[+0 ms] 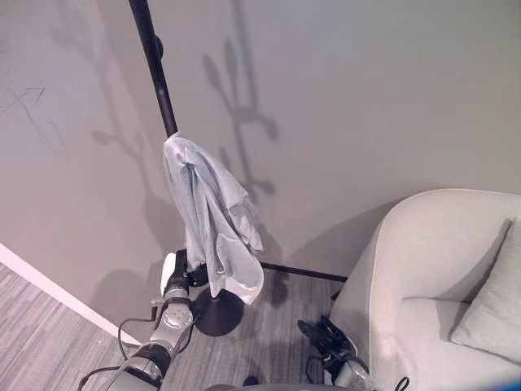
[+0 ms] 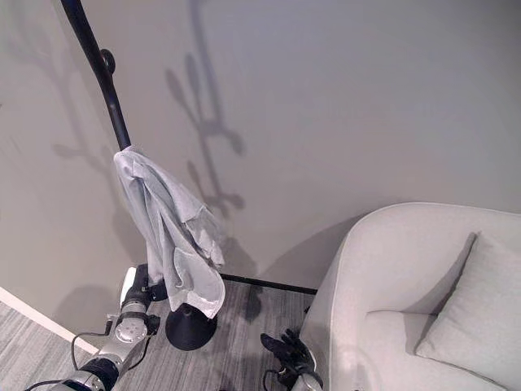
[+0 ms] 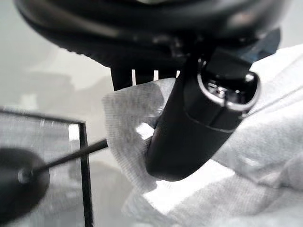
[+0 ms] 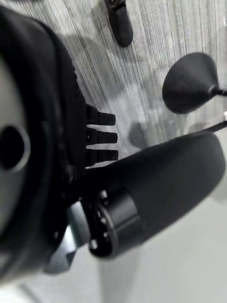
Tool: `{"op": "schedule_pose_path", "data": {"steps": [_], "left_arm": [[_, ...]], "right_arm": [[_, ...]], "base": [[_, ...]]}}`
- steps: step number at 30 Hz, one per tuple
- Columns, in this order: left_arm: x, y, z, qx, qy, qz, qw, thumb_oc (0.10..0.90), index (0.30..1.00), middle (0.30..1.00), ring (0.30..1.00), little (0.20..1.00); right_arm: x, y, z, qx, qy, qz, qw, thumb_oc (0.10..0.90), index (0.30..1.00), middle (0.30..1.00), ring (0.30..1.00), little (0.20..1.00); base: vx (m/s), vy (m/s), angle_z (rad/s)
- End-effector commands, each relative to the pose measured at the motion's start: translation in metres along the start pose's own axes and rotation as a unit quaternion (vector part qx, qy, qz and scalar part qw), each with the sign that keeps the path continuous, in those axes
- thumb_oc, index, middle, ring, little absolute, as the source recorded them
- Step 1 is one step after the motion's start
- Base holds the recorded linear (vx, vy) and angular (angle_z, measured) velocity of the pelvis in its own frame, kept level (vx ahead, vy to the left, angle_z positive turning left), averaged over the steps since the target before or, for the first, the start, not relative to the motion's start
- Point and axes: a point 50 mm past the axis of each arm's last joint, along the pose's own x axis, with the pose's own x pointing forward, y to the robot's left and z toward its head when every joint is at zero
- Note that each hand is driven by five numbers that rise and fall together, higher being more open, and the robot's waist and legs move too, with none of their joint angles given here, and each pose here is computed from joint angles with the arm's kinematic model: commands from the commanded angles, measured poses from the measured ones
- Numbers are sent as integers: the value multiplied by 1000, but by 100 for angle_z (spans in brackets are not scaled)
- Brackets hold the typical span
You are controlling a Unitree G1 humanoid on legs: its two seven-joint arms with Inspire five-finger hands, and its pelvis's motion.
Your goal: Hang the clothes on the sofa on the clothes rack.
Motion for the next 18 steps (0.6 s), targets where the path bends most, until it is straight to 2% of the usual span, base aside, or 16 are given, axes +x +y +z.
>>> {"op": "schedule_pose_path", "data": {"steps": [1,2,3,4,5,10,14,15,16,18], "left_arm": [[-36,-18,-59,-106,135,-33,985,800,900,900,900,900],[-35,-9,-63,-210,158,-11,965,800,900,900,900,900],[-35,-3,-67,-264,167,13,950,800,900,900,900,900],[-35,-3,-66,-265,166,12,950,800,900,900,900,900],[-36,7,-69,-321,159,49,932,800,900,900,900,900],[-46,20,-90,-327,193,79,922,800,900,900,900,900],[-54,36,-100,-347,184,102,914,800,900,900,900,900],[-65,43,-114,-385,202,135,890,800,900,900,900,900],[-65,43,-114,-385,202,135,890,800,900,900,900,900],[-77,44,-129,-402,241,156,870,800,900,900,900,900]], "right_arm": [[3,24,38,43,-84,42,995,800,900,900,900,900],[4,14,33,60,-71,24,995,800,900,900,900,900],[5,7,31,90,-63,6,994,800,900,900,900,900],[5,7,31,90,-63,7,994,800,900,900,900,900],[5,-13,21,169,-42,-41,984,800,900,900,900,900],[2,-45,11,221,-23,-106,969,800,900,900,900,900],[-5,-76,2,254,-15,-166,953,800,900,900,900,900],[-11,-89,-9,287,-2,-198,937,800,900,900,900,900],[-11,-89,-8,287,-2,-198,937,800,900,900,900,900],[-15,-96,-18,321,14,-218,922,800,900,900,900,900]], "base": [[13,-32,-4],[24,-50,-1],[16,-39,1],[32,-60,3],[28,-55,4],[21,-33,10],[15,-32,9],[17,-43,6],[16,-48,3],[8,-26,4]]}}
